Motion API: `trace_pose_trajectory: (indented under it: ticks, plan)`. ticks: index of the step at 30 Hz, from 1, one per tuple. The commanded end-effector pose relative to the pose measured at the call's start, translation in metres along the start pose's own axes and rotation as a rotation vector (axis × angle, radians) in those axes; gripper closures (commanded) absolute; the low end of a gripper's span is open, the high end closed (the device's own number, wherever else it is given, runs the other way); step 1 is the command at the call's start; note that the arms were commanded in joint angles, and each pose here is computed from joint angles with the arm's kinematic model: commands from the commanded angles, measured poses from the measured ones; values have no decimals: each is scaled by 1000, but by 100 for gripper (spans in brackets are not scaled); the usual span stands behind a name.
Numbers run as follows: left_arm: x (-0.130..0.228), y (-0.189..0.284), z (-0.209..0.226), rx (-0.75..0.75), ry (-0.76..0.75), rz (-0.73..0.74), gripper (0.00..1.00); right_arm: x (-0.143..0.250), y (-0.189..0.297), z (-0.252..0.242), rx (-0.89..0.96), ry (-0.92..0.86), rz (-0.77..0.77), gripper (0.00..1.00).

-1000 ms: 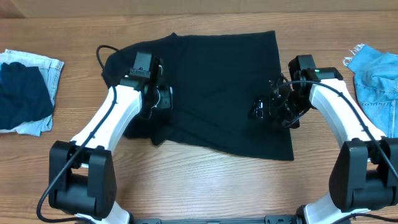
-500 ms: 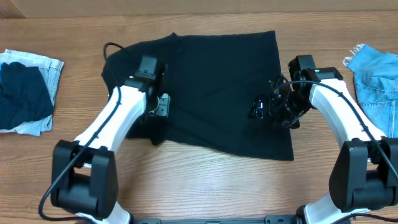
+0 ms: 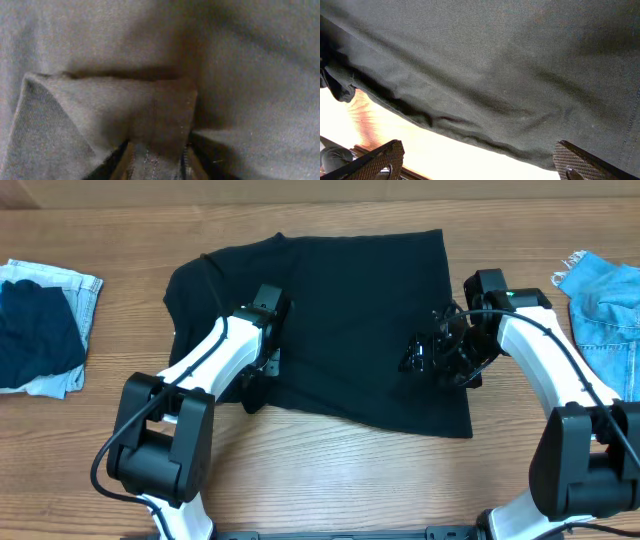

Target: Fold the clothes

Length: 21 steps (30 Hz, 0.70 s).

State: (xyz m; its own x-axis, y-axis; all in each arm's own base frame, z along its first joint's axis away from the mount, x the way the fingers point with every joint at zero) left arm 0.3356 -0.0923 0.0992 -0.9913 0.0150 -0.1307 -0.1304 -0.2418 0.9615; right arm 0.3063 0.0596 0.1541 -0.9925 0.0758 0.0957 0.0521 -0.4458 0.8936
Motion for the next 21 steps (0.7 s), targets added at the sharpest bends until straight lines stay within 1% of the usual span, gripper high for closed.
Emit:
trace_pose_trajectory:
  ticks: [1, 3, 5, 12, 18, 21]
  plan:
    - [-13, 13, 1, -2, 84, -51, 77, 1, 4, 3, -4, 13, -17, 0]
    - [-18, 19, 1, 3, 92, -64, 85, 1, 4, 3, -4, 13, -17, 0]
    - [-25, 25, 2, 9, 128, -86, 90, 1, 4, 3, -4, 14, -17, 0]
    - [-51, 45, 17, 37, 302, -154, 91, 0, 4, 3, -5, 15, -21, 0]
    - [-66, 41, 48, 40, 450, -185, 91, -1, 4, 3, -5, 17, -24, 0]
    - [-75, 37, 65, 67, 526, -204, 92, -1, 4, 3, -5, 18, -26, 0]
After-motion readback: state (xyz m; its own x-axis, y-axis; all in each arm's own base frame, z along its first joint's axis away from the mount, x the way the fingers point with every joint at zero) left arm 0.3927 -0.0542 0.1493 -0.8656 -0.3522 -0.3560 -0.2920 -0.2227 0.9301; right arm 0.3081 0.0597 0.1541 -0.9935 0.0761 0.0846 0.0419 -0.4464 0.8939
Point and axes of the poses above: each gripper's point midway between its finger pads, its own y axis back along the fingers, its own z axis along the line the jaws close on, x = y × z, the point moved 8 cm from there along y, back along the fingers
